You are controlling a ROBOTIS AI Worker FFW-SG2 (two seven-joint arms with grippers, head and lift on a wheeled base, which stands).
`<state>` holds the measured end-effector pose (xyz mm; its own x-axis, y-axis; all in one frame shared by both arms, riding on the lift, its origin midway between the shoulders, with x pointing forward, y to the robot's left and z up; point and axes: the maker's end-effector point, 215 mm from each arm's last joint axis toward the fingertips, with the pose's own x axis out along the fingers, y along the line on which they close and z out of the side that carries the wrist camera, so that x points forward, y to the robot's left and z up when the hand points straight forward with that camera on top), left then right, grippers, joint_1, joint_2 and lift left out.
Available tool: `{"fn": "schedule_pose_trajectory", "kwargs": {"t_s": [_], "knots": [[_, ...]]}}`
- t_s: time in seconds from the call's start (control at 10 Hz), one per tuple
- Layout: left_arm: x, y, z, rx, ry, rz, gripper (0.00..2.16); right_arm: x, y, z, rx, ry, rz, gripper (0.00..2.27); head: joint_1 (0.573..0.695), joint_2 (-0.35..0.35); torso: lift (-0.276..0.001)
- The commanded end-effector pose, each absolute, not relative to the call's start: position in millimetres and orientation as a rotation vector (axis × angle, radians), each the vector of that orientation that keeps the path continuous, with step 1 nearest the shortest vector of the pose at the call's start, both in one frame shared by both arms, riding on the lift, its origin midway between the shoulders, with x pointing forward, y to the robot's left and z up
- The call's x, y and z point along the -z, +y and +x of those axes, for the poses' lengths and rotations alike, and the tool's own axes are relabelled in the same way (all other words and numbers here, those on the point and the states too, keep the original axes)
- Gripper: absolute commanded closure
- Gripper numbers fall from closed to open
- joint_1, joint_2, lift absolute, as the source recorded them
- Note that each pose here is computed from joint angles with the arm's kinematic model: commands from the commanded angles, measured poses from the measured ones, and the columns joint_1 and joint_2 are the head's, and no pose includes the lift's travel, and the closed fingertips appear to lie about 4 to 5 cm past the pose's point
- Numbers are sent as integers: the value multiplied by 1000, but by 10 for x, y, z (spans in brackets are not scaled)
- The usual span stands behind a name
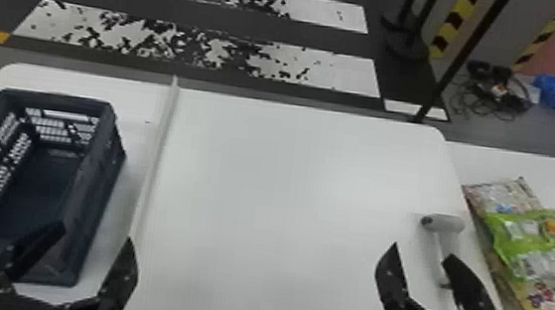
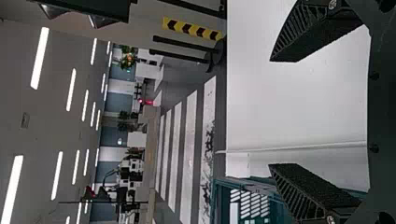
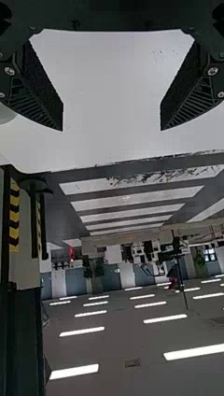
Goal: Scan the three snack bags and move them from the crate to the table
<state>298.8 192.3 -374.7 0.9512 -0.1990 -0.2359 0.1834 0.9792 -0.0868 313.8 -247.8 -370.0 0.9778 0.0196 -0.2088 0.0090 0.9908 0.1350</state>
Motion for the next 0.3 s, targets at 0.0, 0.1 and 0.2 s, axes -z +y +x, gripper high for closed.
{"fn": "schedule_pose_trajectory", "kwargs": {"t_s": [0.0,0.1,0.2], "knots": [[3746,1934,2991,193,246,-62,66,3690,-2480,3141,-5,208,136,124,695,-108,-62],[3737,1934,2993,193,243,-63,66,3707,-2481,3137,-5,213,135,124,695,-107,-62],[3737,1941,2994,192,243,-61,66,3707,-2481,3137,-5,213,135,124,695,-106,-62]]}}
